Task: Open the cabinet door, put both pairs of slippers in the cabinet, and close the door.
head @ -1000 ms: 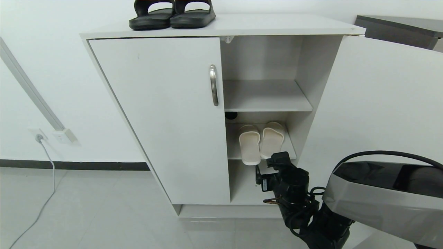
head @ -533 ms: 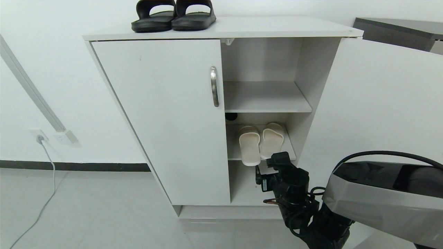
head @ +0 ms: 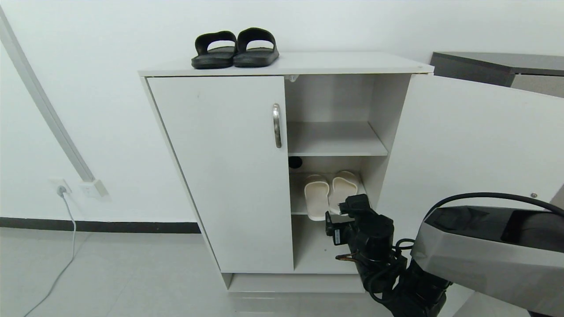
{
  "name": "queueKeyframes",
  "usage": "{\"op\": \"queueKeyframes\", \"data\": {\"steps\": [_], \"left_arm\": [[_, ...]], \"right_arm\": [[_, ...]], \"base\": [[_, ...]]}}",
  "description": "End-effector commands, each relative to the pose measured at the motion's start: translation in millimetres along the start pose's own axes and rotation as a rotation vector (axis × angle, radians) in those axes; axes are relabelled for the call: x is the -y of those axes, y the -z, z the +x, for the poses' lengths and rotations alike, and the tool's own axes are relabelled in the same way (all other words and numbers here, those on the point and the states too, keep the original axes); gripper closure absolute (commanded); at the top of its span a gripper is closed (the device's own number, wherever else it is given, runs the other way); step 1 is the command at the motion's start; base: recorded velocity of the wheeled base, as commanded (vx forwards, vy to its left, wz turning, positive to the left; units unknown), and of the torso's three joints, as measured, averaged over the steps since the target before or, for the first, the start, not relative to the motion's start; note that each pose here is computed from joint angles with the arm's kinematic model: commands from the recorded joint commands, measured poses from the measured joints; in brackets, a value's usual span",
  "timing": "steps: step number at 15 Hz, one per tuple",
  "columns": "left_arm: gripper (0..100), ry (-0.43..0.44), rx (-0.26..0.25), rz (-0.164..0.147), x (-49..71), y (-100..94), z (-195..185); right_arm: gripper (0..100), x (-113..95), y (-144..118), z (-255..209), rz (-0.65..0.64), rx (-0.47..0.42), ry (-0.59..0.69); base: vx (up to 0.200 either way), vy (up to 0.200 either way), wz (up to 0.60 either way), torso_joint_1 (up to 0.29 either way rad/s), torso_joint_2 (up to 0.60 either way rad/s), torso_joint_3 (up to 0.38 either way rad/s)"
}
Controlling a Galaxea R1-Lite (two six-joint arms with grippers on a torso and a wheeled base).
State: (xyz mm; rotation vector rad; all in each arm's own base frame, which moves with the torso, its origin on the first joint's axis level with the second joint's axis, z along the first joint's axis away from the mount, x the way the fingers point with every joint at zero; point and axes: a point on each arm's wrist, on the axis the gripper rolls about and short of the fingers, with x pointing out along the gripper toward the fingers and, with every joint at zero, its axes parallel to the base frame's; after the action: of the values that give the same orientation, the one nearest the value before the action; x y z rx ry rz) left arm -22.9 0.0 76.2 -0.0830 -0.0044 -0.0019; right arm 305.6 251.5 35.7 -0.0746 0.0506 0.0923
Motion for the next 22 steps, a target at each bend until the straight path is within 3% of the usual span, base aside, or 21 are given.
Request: {"op": "queueKeyframes", "data": {"steps": [1,13,22], "left_arm": [[100,0.000,-0.001,0.002,0.0,0.0,0.1],[100,0.000,-0.001,0.002,0.0,0.0,0.1],[100,-0.002,-0.001,0.000,0.0,0.0,0.1]], "right_arm": [[0,-0.1,0.4,-0.1,-0.002,-0.002,0.001],[0,1.6,2.2,-2.5,-0.010,-0.010,0.001],[0,2.8,3.4,-4.1,-0.012,-0.010,0.001]], "base": [[0.000,0.000,0.00,-0.002,0.00,0.105],[0.000,0.000,0.00,0.000,0.00,0.005],[0.000,0.200,0.00,0.001,0.00,0.003]]}}
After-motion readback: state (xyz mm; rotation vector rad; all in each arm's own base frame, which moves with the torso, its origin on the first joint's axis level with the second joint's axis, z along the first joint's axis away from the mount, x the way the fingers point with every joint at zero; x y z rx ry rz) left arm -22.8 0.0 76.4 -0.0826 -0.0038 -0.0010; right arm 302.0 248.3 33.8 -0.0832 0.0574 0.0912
